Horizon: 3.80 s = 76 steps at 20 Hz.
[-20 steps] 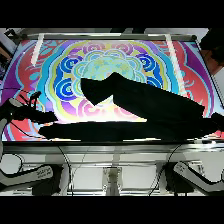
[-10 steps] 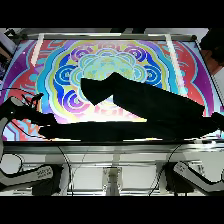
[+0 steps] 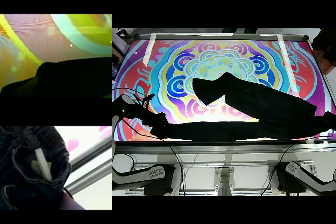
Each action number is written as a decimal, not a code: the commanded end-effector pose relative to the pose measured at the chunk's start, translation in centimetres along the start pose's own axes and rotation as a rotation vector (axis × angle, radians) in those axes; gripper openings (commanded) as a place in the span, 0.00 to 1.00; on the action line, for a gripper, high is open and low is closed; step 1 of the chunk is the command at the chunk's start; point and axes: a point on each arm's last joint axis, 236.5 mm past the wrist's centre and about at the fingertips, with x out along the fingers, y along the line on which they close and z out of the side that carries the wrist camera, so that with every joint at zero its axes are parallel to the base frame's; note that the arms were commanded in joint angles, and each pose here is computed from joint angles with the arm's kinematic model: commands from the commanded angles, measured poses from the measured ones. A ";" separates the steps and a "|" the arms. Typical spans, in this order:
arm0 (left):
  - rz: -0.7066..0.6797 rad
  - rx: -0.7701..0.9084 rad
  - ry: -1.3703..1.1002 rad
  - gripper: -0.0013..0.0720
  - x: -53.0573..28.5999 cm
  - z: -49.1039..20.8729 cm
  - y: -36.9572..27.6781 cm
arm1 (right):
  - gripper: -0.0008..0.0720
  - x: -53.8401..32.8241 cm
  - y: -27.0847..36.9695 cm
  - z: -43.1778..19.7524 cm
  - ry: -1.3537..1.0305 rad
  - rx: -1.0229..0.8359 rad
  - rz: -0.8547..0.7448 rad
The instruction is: Fold the clothes and pants, and hang the long-sleeved shirts on hangers.
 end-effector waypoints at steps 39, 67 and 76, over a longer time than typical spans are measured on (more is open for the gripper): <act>0.055 -0.047 0.008 0.38 1.5 0.9 0.1 | 0.07 -0.1 0.0 0.4 -0.016 0.002 0.003; 0.032 0.057 -0.863 0.05 -23.2 17.9 -5.7 | 0.07 -13.8 11.8 12.4 -0.558 -0.073 0.559; 0.146 -0.074 -0.916 0.05 -29.8 10.9 2.6 | 0.07 -18.0 7.0 13.2 -0.587 -0.093 0.322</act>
